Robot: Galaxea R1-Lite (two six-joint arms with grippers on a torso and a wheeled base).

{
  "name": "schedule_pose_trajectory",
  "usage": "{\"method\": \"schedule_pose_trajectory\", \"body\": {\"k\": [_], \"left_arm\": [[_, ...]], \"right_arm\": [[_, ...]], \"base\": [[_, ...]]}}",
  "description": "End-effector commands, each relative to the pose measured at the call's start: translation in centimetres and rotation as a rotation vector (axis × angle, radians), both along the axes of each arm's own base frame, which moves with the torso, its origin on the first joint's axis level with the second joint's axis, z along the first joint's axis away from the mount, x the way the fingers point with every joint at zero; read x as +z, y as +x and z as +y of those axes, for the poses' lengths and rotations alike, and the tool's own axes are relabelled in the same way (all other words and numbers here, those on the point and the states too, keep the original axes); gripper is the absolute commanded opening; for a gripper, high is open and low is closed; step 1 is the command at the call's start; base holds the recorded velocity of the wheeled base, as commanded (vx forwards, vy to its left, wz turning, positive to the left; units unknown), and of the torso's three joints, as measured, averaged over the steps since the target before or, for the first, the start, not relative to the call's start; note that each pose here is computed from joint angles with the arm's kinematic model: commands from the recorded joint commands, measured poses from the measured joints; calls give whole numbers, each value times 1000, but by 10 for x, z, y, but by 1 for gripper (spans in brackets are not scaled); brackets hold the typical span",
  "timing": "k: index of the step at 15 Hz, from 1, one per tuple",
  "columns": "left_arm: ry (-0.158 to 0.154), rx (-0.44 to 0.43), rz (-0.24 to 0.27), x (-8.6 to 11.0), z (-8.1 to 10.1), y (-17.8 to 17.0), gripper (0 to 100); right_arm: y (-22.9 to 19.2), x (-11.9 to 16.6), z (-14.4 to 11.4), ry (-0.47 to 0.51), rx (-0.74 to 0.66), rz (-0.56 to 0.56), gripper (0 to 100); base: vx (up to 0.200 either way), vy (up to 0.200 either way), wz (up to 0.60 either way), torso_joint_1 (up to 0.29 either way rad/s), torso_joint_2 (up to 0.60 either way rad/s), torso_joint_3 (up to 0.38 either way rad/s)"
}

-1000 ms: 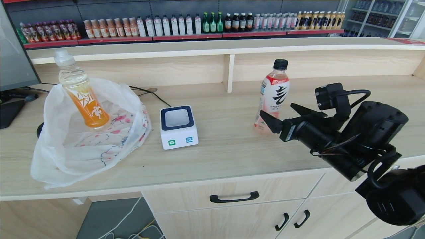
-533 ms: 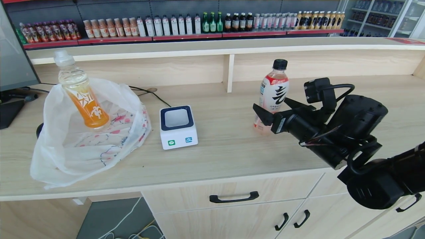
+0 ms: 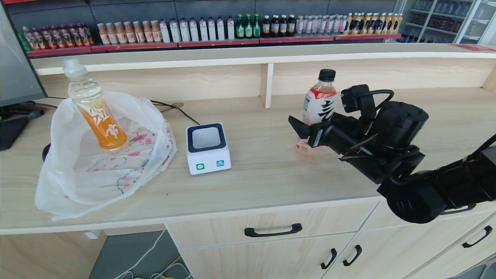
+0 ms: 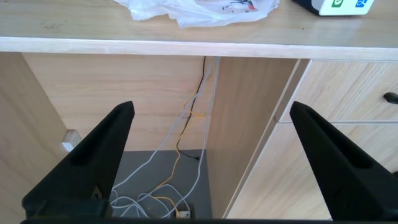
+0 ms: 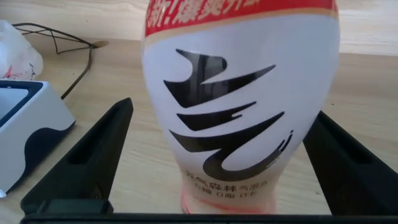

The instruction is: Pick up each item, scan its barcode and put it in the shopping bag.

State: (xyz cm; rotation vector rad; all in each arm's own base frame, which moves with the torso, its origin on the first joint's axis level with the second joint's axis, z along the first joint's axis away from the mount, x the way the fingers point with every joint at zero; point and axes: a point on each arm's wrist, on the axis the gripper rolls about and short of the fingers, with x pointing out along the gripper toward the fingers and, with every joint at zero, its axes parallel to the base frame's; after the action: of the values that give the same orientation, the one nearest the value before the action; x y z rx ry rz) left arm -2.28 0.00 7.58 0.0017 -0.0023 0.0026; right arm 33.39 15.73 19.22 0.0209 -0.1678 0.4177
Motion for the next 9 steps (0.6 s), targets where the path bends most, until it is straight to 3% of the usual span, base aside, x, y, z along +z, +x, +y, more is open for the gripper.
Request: {"method": "schedule_pose_trajectory", "body": {"k": [1,9], "left_arm": [[0,1,-1,0,0,0,100],[0,1,-1,0,0,0,100]], "right_arm": [[9,1,2,4,-5,-10,100],[13,-2,1,1,0,-8,100]], "base": [[0,0,0,0,0,0],[0,0,0,0,0,0]]}}
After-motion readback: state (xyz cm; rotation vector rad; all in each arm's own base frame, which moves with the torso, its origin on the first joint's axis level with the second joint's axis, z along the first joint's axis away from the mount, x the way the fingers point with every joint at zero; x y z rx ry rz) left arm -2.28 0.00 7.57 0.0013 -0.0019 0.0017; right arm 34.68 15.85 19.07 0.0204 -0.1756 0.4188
